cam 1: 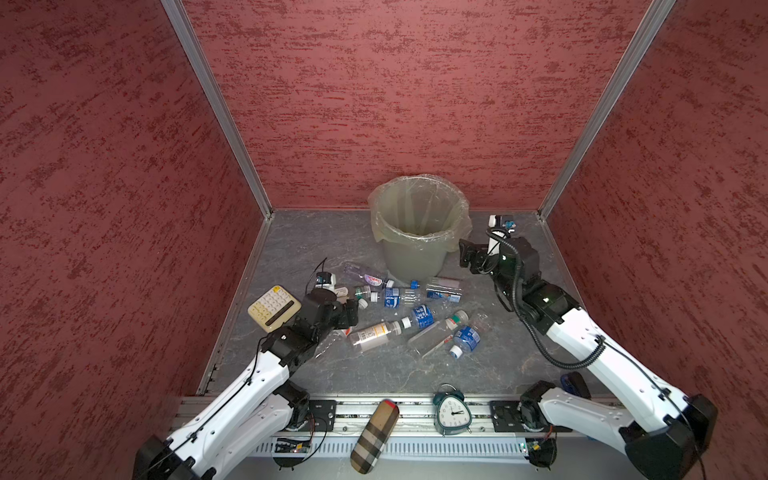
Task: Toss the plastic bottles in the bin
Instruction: 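Lower the left gripper onto the yellow-labelled bottle while the right gripper withdraws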
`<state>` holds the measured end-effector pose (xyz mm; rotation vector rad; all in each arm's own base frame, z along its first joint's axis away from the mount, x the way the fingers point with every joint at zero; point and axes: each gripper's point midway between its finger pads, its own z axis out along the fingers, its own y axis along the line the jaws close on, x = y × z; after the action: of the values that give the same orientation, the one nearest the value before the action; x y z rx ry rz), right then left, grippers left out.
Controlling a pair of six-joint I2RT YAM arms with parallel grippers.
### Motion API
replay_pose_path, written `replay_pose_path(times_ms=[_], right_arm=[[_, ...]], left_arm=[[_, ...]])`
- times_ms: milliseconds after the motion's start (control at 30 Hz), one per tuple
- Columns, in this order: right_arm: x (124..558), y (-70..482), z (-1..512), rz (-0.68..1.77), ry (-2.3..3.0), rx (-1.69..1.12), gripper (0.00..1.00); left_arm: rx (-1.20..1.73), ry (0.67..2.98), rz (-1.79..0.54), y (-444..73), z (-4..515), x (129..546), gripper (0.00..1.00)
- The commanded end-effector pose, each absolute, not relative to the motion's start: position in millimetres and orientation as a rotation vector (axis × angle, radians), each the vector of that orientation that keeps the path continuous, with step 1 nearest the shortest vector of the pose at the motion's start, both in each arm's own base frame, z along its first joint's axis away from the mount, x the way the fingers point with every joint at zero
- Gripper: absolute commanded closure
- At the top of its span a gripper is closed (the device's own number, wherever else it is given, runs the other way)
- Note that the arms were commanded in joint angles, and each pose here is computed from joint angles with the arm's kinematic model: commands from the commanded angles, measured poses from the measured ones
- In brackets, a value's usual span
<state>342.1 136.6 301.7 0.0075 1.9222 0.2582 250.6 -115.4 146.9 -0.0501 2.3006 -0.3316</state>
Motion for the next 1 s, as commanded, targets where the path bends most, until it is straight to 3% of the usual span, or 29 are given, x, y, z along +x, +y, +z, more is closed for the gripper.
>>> replay_pose_path(times_ms=[0,300,467,967], right_arm=[[335.8,133.6,288.2,0.265,1.963,0.022,0.07],[326.5,132.3,265.8,0.271,2.014,0.012,0.07],[320.3,131.1,249.7,0.282,2.056,0.022,0.06],[303.1,115.3,220.7,0.234,2.129,0.070,0.05]], left_arm=[[-0.072,2.379,-0.255,-112.0,144.2,240.2,0.14],[0.138,2.532,-0.371,-162.7,125.7,216.4,0.14],[0.255,2.575,-0.387,-181.3,115.8,208.6,0.07],[0.429,2.647,-0.435,-212.3,91.6,212.4,0.05]])
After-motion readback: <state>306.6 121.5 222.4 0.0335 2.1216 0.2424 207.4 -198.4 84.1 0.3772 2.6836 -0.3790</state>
